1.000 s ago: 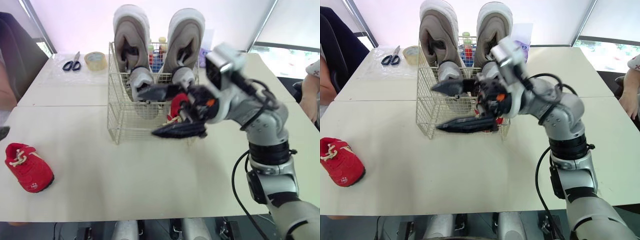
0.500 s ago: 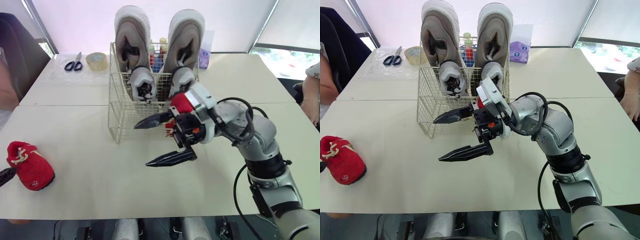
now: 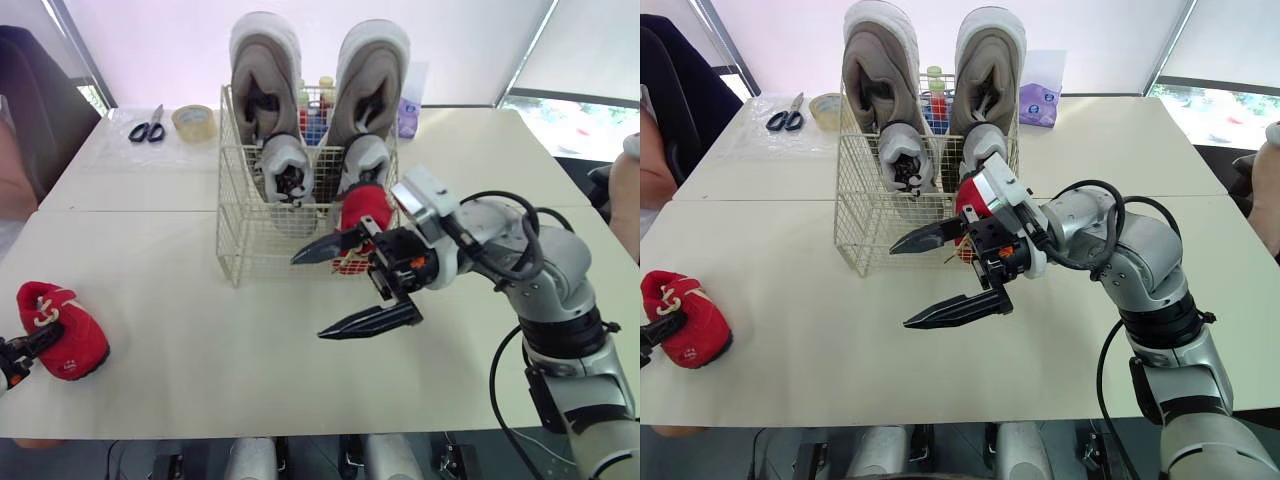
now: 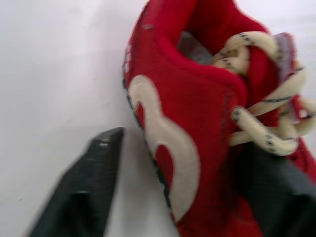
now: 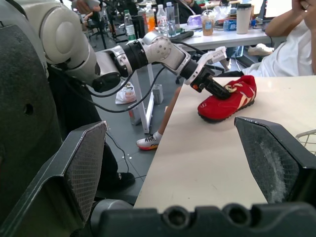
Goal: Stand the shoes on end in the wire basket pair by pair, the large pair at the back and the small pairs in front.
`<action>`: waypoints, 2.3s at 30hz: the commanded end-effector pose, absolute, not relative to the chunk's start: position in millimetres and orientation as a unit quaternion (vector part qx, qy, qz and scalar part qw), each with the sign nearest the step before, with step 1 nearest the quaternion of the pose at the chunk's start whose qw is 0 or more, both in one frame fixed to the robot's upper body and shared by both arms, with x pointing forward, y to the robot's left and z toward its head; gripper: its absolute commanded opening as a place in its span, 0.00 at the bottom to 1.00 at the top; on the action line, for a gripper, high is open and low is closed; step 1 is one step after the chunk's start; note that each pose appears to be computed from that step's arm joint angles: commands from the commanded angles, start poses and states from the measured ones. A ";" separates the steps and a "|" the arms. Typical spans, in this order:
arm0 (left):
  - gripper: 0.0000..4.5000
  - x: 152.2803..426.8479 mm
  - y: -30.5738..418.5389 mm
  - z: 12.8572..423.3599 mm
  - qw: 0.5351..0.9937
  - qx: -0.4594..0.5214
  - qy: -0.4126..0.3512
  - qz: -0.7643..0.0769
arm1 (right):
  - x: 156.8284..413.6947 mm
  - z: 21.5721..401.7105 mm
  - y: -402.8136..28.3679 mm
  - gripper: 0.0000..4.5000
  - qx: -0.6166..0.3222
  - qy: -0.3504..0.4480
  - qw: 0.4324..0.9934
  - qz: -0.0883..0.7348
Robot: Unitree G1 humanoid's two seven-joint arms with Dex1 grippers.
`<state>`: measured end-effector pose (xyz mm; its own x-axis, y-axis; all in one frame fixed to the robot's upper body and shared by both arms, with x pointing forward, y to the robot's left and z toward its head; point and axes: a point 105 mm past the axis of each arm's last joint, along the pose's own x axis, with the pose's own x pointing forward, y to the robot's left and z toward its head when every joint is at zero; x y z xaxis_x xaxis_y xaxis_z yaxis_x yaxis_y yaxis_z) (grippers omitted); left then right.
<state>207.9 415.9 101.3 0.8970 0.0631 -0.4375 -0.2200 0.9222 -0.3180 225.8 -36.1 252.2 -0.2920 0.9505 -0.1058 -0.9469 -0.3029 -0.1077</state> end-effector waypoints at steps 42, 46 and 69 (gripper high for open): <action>0.10 275.7 124.5 282.6 0.895 0.119 -0.406 -0.140 | 263.8 303.7 -156.2 1.00 -0.018 0.083 0.785 0.614; 0.10 290.5 128.0 250.1 0.914 0.101 -0.371 -0.130 | 262.5 300.1 -160.9 1.00 -0.011 0.084 0.796 0.600; 0.33 301.3 122.9 201.5 0.926 0.137 -0.312 -0.163 | 273.8 292.3 -146.0 1.00 0.033 0.041 0.802 0.595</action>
<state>302.5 125.0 200.3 0.7561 -0.3657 0.5428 0.2073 0.9205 0.3314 276.4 -147.1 282.6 0.2885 0.9558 -0.0561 -0.9439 0.2938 0.1509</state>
